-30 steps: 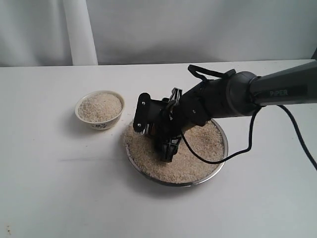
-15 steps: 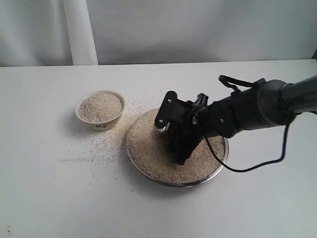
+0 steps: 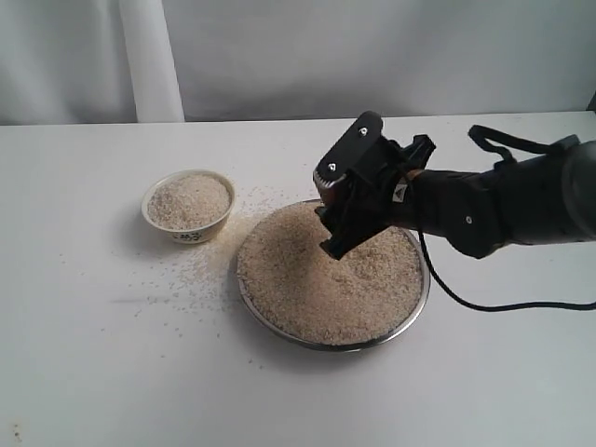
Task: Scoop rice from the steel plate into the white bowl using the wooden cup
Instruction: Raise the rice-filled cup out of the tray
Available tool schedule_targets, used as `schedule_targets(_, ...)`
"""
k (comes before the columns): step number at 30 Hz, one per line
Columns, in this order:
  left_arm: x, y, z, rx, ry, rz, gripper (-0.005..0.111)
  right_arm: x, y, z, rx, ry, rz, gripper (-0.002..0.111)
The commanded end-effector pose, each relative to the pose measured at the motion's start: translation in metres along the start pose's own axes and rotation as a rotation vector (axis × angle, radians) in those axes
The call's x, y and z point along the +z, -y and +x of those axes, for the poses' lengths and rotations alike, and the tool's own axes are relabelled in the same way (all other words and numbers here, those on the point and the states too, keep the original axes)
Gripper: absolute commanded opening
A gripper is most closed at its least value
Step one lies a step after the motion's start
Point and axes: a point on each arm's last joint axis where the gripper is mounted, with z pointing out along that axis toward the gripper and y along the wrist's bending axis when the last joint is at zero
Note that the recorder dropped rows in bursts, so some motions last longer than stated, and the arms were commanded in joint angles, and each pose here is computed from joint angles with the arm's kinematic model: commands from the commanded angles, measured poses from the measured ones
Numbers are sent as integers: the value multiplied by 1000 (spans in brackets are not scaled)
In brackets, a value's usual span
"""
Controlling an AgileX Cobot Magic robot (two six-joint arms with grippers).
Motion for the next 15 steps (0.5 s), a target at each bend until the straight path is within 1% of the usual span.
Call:
schedule_targets(1, 0, 1, 0, -7, 4, 7, 0, -13, 9, -19, 42, 127, 47, 0)
schedule_targets(3, 0, 1, 0, -7, 4, 7, 0, -18, 10, -26, 49, 175, 40, 0)
schedule_targets(6, 0, 1, 0, -7, 4, 7, 0, -25, 9, -38, 104, 270, 7, 0)
schedule_targets(9, 0, 1, 0, -7, 4, 7, 0, -29, 5, -49, 142, 390, -58, 0)
schedule_targets(10, 0, 1, 0, -7, 4, 7, 0, -30, 3, -52, 130, 440, -81, 0)
schedule_targets(15, 0, 1, 0, -7, 4, 7, 0, -30, 3, -53, 130, 454, -81, 0)
